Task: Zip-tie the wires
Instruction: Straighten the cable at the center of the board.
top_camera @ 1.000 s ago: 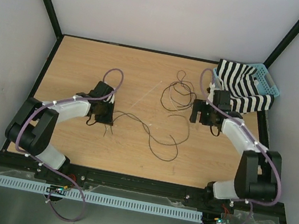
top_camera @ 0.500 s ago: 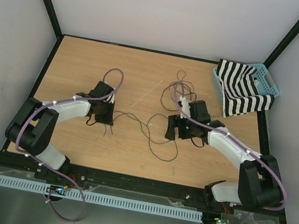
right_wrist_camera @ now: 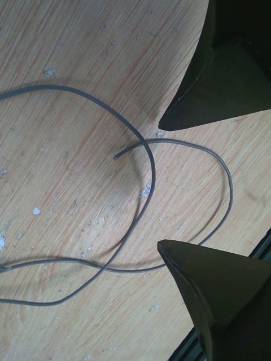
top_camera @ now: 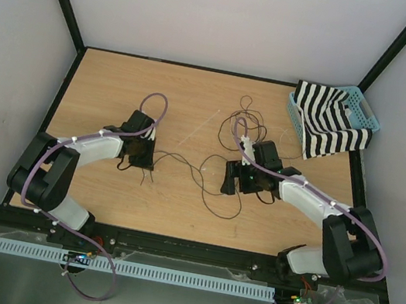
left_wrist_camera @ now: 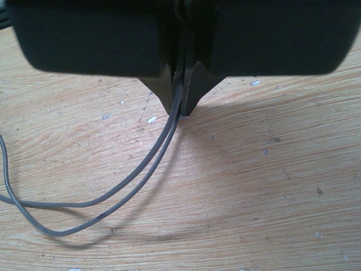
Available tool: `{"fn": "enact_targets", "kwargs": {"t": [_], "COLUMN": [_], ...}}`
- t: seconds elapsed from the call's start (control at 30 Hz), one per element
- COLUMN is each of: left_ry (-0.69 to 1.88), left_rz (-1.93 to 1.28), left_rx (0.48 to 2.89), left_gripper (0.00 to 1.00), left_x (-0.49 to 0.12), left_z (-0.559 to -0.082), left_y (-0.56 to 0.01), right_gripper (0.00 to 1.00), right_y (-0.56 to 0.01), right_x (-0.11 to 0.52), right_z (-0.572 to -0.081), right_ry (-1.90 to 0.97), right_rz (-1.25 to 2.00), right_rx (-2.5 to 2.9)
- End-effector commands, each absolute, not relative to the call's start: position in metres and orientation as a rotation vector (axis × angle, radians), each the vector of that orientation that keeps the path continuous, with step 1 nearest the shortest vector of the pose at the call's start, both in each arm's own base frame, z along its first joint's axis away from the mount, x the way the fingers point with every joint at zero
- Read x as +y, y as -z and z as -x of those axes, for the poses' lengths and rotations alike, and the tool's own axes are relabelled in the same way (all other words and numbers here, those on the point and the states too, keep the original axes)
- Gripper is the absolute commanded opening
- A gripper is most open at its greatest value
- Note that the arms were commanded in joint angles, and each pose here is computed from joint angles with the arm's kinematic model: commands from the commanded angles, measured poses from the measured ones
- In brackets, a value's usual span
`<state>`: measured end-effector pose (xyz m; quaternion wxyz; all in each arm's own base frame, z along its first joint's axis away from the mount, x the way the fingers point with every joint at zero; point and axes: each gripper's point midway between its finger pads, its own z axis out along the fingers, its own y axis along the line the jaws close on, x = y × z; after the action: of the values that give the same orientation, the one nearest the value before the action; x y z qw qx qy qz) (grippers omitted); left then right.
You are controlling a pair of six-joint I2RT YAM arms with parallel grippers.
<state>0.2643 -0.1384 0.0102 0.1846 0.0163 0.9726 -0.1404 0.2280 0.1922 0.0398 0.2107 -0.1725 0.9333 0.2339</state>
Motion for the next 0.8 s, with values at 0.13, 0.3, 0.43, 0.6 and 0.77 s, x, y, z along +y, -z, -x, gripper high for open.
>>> {"fn": "enact_targets", "kwargs": {"t": [0.13, 0.3, 0.43, 0.6, 0.77], "left_ry": [0.298, 0.301, 0.303, 0.302, 0.306], "left_rz": [-0.055, -0.056, -0.062, -0.064, -0.066], "left_rx": [2.873, 2.868, 2.866, 2.862, 2.857], "left_gripper": [0.00, 0.00, 0.00, 0.00, 0.00], "left_x": [-0.120, -0.121, -0.122, -0.122, -0.123], "left_z": [-0.235, -0.235, -0.234, -0.235, -0.234], "left_y": [0.010, 0.009, 0.008, 0.007, 0.006], "right_gripper": [0.87, 0.87, 0.87, 0.87, 0.88], "right_y": [-0.068, -0.074, -0.066, -0.054, -0.043], "right_x": [0.216, 0.229, 0.241, 0.253, 0.246], "right_z": [-0.222, -0.226, -0.226, -0.227, -0.226], "right_ry": [-0.772, -0.793, -0.788, -0.766, -0.706], "right_rz": [0.536, 0.565, 0.602, 0.621, 0.599], "right_rx": [2.507, 2.480, 2.492, 2.511, 2.543]}}
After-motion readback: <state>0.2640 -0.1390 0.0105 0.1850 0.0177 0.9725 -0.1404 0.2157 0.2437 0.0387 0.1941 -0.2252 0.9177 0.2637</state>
